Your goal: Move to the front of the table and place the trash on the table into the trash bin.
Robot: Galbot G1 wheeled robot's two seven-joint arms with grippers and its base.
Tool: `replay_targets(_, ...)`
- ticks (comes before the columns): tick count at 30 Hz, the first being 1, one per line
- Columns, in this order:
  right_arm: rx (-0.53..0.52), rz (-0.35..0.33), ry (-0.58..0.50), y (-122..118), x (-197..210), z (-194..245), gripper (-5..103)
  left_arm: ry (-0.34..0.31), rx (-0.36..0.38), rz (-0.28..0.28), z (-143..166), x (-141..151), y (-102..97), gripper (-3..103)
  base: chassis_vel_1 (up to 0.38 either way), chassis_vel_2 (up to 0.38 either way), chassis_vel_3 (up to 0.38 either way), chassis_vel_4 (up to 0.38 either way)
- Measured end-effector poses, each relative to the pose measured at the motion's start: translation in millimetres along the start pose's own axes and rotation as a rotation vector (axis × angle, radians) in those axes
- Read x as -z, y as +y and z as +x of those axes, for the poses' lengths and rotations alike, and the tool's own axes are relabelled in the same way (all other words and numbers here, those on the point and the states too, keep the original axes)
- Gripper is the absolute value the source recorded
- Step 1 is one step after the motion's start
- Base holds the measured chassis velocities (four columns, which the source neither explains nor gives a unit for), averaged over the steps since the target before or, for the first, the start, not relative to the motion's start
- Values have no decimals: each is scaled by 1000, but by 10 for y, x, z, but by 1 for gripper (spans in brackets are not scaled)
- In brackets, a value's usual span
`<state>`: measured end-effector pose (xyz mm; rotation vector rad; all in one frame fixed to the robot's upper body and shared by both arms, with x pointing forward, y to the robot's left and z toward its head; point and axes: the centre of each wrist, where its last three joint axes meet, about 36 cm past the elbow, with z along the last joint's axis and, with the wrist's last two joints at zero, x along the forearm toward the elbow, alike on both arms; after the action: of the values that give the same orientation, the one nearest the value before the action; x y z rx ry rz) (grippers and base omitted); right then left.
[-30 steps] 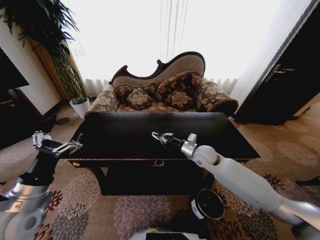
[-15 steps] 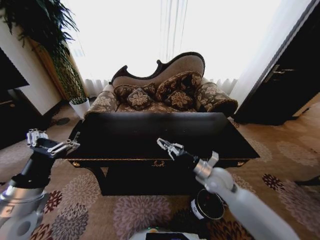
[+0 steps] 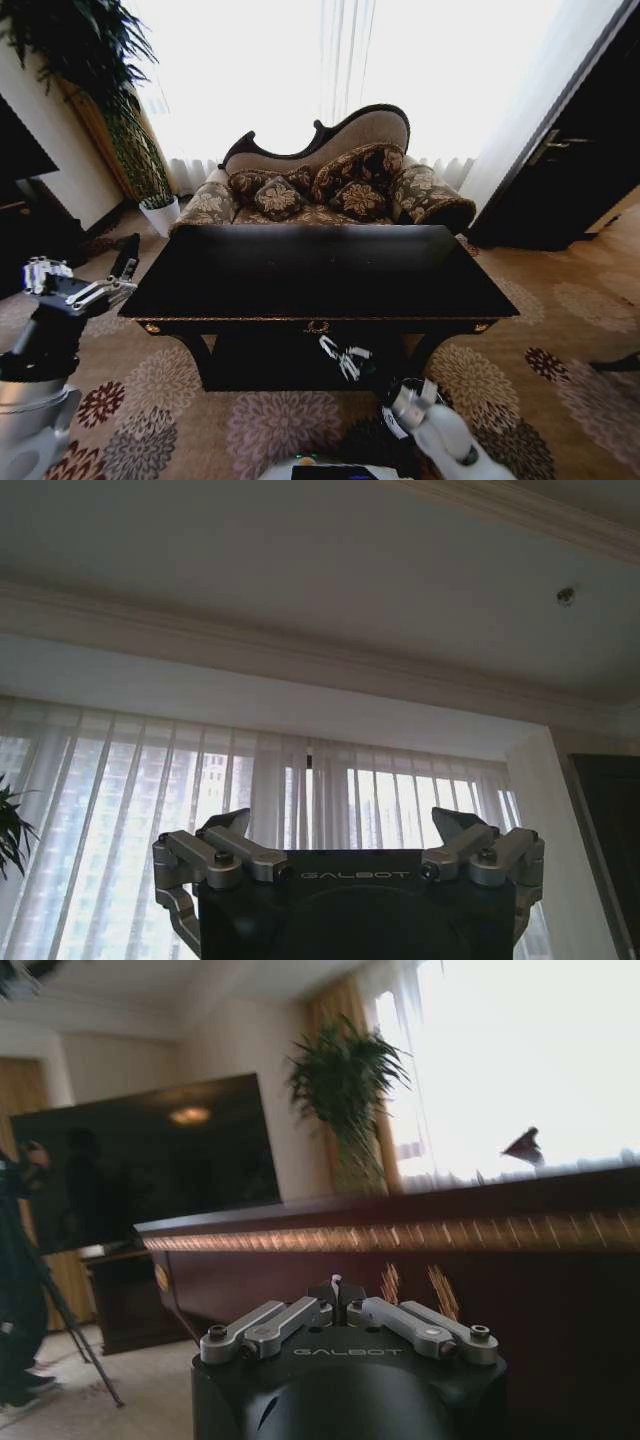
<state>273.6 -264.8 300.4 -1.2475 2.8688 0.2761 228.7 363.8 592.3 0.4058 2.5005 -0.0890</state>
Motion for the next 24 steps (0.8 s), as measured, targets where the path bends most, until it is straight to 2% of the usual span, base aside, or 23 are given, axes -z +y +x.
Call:
replay_targets(4, -51, -19, 47, -95, -279, 99, 2, 0, -4, 5, -12, -11, -6, 100, 0, 0, 0, 0)
replay_targets(6, -118, -36, 114, -262, -515, 197, 2, -6, -13, 4, -38, -7, -3, 100, 0, 0, 0, 0)
replay_targets(10, -189, -40, 184, -391, -677, 257, 2, -13, -21, 8, -62, -14, -7, 100, 0, 0, 0, 0)
replay_targets(12, -252, -26, 245, -479, -797, 280, 2, -14, -28, 13, -80, -37, -23, 100, 0, 0, 0, 0)
replay_targets(14, -273, -23, 263, -492, -831, 280, 2, -14, -31, 13, -85, -45, -28, 100, 0, 0, 0, 0)
replay_targets(19, -474, -7, 406, -498, -1051, 156, 2, -14, -50, 15, -124, -82, -56, 100, 0, 0, 0, 0)
replay_targets(24, -563, 47, 506, -604, -1202, 111, 2, -6, -60, 7, -135, -94, -54, 100, 0, 0, 0, 0)
